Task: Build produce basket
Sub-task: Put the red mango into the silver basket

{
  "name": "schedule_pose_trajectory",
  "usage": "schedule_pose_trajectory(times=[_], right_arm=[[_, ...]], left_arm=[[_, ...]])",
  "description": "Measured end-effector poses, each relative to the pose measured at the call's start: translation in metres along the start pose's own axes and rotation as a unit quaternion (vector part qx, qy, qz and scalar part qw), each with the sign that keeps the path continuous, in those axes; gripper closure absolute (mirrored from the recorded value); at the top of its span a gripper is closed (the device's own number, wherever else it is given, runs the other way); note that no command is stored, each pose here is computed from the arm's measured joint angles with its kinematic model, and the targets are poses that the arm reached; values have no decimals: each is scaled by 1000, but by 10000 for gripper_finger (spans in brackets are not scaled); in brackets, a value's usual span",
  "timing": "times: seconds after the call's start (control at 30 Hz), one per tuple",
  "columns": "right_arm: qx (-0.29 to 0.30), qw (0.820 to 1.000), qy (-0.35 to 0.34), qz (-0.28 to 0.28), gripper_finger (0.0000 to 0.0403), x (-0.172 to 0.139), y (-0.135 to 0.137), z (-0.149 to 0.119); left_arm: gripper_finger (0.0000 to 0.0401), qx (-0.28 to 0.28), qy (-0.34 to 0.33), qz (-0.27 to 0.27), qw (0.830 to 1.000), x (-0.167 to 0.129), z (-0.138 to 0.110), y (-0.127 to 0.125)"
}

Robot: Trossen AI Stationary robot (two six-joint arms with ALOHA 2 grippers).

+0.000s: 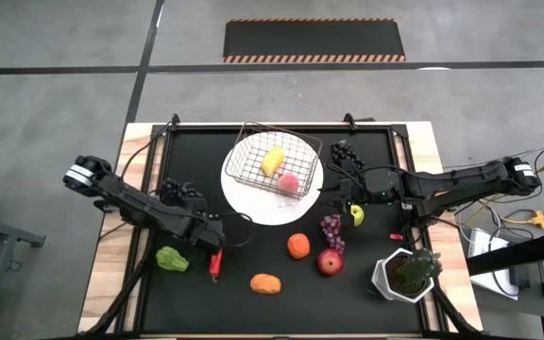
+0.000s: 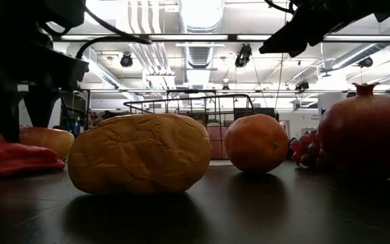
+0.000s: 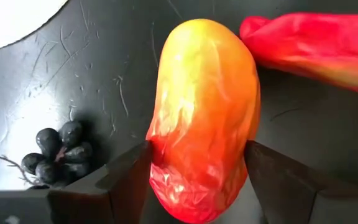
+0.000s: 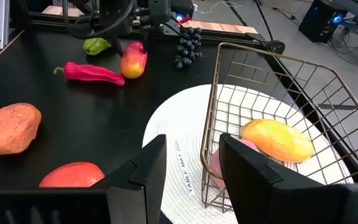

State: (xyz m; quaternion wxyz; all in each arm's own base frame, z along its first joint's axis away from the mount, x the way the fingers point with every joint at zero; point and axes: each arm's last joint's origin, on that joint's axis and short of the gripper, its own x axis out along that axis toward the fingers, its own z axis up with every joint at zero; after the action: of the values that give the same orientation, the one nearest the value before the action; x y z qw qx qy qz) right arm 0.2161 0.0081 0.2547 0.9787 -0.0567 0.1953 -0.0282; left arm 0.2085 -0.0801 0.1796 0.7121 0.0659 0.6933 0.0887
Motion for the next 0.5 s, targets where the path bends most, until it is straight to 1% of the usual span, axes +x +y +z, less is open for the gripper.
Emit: schedule_pose_trajectory(times=[0.3, 0.4, 0.5], right_arm=[[-1, 1000, 5, 0, 268, 1, 0, -4], [-1, 1000, 9, 0, 268, 1, 1, -6], [-1, 1000, 11, 0, 268, 1, 1, -8]], left_arm=[[163, -4, 8, 3, 1000, 3, 1, -1], [163, -37, 10, 5, 999, 3, 0, -1], [163, -48, 16, 8, 999, 4, -1, 0]])
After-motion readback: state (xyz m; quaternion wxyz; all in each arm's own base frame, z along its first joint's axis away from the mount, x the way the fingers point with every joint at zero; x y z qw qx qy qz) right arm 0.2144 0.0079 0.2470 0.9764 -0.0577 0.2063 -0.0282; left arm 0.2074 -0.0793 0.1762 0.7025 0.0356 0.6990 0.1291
